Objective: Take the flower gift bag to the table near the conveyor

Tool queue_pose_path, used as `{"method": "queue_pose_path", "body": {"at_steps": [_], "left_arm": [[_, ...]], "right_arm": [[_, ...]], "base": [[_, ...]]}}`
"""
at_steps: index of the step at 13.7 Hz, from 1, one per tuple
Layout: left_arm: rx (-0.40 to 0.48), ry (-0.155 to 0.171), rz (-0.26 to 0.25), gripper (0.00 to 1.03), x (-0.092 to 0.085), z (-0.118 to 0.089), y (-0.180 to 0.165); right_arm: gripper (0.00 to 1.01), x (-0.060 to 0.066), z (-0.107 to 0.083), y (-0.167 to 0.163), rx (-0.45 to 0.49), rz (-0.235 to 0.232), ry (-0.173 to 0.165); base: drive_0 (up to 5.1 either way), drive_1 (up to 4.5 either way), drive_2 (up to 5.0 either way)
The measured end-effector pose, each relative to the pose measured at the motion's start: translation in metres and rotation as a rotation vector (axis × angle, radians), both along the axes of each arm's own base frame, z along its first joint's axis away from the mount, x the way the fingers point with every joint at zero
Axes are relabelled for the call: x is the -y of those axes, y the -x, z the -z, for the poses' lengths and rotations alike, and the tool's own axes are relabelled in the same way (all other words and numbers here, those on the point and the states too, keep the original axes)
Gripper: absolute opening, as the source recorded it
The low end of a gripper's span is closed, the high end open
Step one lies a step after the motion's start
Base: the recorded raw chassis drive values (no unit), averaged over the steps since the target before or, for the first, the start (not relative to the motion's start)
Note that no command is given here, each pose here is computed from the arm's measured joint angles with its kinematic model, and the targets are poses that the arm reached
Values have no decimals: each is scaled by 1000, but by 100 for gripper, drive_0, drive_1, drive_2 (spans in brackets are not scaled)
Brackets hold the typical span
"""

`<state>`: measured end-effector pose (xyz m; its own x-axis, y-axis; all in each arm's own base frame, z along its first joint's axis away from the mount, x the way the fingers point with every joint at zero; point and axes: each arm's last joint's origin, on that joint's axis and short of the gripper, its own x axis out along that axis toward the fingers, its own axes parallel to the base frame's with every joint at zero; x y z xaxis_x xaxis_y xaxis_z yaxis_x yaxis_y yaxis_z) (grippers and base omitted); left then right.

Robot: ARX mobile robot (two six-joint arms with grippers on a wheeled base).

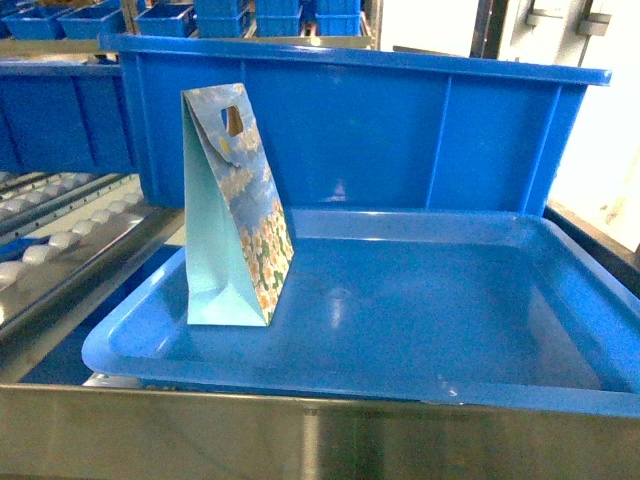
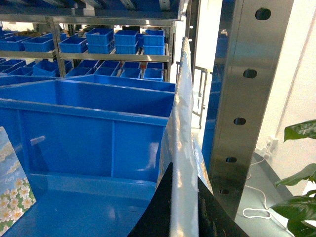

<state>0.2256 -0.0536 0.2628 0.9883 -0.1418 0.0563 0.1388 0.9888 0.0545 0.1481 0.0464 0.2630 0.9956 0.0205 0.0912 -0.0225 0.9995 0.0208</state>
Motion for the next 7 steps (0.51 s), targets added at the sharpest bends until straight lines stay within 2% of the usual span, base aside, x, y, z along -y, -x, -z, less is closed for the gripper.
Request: {"method": "queue_pose_path", "body": {"at_steps": [2,4,7], "left_arm": [[3,0,22,98,15,-4,-16],[-39,-35,55,98,38,1,-29],[-135,-72,6,98,54,22,-43]], "right_arm": [[3,0,0,0,1,0,0],[3,0,0,0,1,0,0],[3,0,0,0,1,0,0]], "base": [[0,0,0],[0,0,0],[0,0,0]]}}
